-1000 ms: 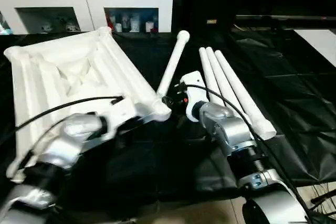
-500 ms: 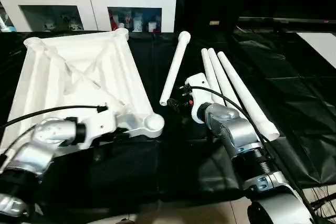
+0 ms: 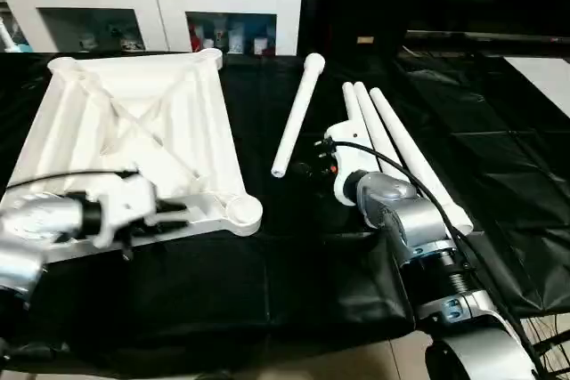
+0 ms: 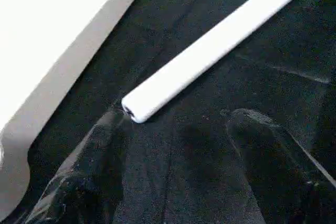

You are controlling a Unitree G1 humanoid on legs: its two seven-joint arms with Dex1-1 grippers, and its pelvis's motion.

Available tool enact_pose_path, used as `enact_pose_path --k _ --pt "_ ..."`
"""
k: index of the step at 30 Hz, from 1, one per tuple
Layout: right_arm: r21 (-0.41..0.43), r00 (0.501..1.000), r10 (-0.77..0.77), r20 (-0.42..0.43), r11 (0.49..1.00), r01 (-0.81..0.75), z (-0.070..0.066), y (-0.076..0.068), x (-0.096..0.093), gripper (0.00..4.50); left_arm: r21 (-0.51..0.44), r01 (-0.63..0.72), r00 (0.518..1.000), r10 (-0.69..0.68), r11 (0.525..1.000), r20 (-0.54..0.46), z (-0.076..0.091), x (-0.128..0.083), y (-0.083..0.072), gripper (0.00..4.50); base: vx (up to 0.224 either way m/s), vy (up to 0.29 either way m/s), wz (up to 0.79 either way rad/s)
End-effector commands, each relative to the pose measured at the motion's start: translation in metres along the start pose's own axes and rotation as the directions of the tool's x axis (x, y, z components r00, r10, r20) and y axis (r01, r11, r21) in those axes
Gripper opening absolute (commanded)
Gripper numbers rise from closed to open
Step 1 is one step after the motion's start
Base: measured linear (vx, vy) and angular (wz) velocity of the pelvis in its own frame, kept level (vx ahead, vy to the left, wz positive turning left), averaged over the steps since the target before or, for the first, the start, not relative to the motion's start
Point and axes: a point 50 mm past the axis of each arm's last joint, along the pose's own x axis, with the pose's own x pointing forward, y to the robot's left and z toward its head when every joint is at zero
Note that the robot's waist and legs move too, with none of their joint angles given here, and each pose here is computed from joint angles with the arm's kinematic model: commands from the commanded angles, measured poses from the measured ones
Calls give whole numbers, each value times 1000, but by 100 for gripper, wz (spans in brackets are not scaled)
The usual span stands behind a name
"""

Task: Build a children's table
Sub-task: Rotate table base, then pick table leg

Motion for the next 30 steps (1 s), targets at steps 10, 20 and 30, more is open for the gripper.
enact_pose_path --k 10,20,30 --pt "117 998 -56 -22 991 59 14 -2 25 383 -175 -173 965 203 969 169 27 16 11 225 0 0 0" --pt "112 997 -69 32 992 65 46 25 50 448 -241 -133 964 181 962 194 50 12 -32 293 0 0 0" --pt "155 989 -140 39 979 132 43 32 55 450 -239 -173 976 200 955 92 68 -29 -59 380 0 0 0"
